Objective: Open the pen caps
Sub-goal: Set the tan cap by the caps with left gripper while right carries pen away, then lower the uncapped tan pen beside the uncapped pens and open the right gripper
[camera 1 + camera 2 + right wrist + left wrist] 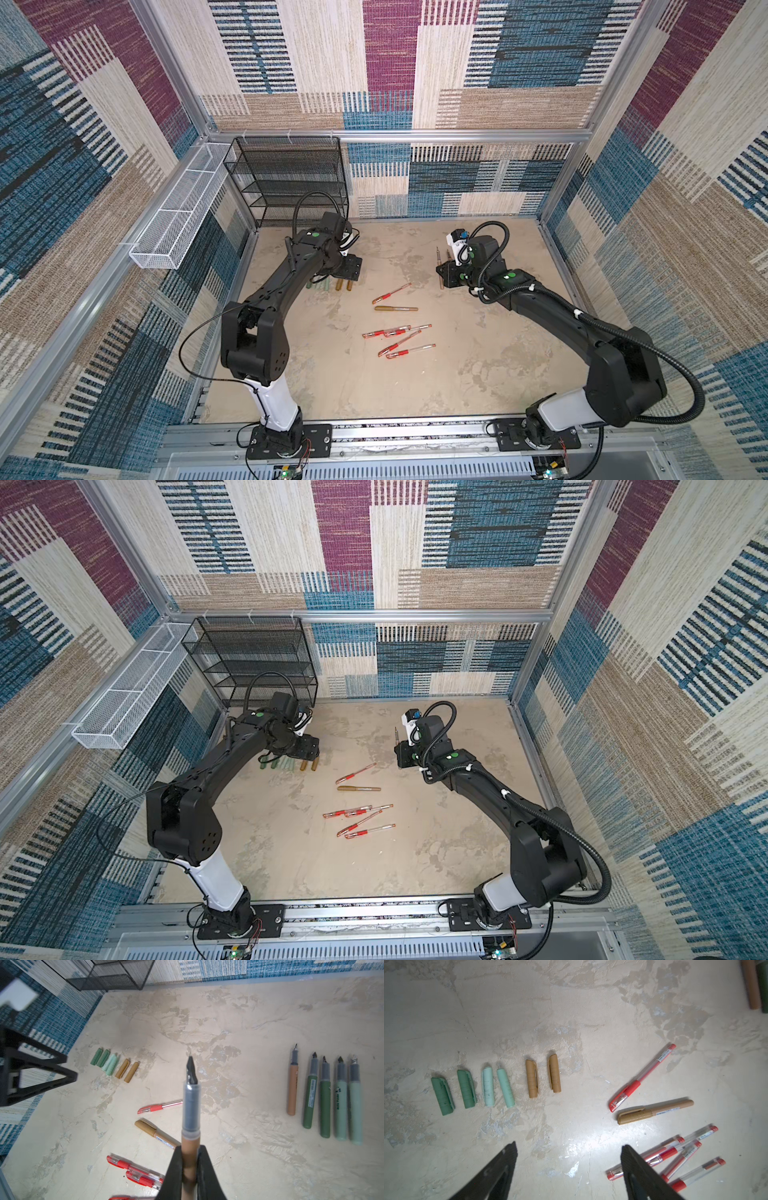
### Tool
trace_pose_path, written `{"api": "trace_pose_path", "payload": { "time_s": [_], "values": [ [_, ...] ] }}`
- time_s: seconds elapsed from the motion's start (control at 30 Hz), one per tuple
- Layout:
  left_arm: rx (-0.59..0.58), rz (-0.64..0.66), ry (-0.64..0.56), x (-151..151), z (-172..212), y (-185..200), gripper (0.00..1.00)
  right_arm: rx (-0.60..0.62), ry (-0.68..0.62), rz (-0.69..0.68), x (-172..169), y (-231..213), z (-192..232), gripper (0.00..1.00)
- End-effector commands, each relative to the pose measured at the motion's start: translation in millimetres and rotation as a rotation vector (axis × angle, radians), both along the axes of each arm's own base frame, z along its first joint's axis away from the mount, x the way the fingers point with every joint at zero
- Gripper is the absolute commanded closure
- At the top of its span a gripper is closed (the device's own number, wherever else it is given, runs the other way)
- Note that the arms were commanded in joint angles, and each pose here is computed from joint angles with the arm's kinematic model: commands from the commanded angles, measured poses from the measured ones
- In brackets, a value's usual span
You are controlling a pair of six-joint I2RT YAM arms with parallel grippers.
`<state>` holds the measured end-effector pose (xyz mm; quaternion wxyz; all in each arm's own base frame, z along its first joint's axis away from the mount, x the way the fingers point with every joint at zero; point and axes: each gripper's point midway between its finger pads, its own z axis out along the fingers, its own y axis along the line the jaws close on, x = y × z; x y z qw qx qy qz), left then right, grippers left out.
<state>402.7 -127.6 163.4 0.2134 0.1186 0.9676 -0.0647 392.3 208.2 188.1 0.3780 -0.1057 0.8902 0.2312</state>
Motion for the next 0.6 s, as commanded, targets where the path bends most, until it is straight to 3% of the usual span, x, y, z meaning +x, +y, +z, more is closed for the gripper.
{"api": "trace_pose_path", "payload": {
  "time_s": [0.0, 0.37, 0.57],
  "values": [
    [-0.034, -0.029, -0.065, -5, 11, -3, 0.12, -0.031, 0.037, 0.014, 11, -3, -6, 1.00],
    [-0.037, -0.120, -0.219, -42, 31, 5, 0.05, -0.111, 0.146, -0.039, 59, -16, -45, 1.00],
    [-0.097, -0.152, -0.245, -60, 32, 6, 0.02, -0.158, 0.211, -0.070, 79, -24, -76, 1.00]
  ]
}}
